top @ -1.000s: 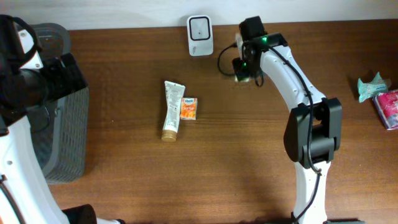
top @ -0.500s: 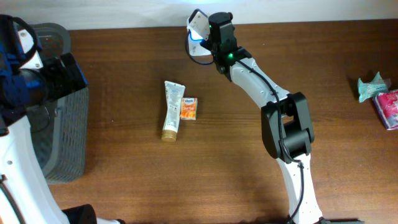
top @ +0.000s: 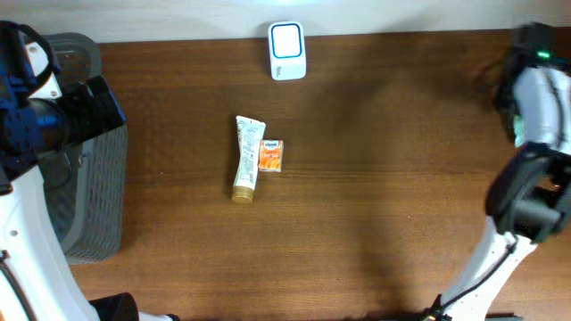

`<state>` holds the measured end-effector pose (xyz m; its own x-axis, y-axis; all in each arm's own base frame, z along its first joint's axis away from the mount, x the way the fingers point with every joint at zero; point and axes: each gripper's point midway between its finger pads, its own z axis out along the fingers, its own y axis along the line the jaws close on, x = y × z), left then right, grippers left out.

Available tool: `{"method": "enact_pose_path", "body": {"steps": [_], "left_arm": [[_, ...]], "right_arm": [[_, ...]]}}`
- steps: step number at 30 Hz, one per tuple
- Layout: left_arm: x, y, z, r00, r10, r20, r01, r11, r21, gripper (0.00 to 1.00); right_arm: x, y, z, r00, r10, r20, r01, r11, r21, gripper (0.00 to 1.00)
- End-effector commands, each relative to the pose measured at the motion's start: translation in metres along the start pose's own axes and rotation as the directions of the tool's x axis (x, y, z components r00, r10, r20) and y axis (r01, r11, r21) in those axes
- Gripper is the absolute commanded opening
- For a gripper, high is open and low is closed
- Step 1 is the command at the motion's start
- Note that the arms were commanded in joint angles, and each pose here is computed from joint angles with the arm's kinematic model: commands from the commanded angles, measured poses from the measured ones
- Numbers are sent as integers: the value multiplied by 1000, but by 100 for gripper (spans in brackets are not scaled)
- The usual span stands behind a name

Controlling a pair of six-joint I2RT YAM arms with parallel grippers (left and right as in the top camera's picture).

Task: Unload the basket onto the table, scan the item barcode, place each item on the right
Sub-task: 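Carry the small Kleenex pack right and release it near the others, then reach the right gripper to the orange Kleenex pack and grasp it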

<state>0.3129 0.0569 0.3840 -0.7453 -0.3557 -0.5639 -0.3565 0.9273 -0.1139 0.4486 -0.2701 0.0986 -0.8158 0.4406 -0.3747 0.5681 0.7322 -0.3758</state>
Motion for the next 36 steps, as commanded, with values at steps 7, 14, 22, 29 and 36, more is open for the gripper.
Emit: {"method": "enact_pose_path", "body": {"steps": [7, 14, 22, 29, 36], "left_arm": [[0, 2, -2, 1000, 9, 7, -9, 1000, -4, 99], [0, 2, -2, 1000, 9, 7, -9, 1000, -4, 99], [0, 2, -2, 1000, 9, 7, -9, 1000, -4, 99], [0, 2, -2, 1000, 9, 7, -9, 1000, -4, 99], [0, 2, -2, 1000, 9, 7, -9, 1000, -4, 99]], "right_arm": [[19, -47, 27, 961, 237, -146, -265, 939, -220, 4], [29, 46, -20, 960, 102, -260, -254, 705, -662, 76], [146, 247, -174, 856, -495, -150, 64, 390, -919, 81], [271, 380, -258, 739, -674, 24, 332, 333, -882, 70], [287, 396, -253, 794, -607, -25, 360, 502, -786, 62]]}}
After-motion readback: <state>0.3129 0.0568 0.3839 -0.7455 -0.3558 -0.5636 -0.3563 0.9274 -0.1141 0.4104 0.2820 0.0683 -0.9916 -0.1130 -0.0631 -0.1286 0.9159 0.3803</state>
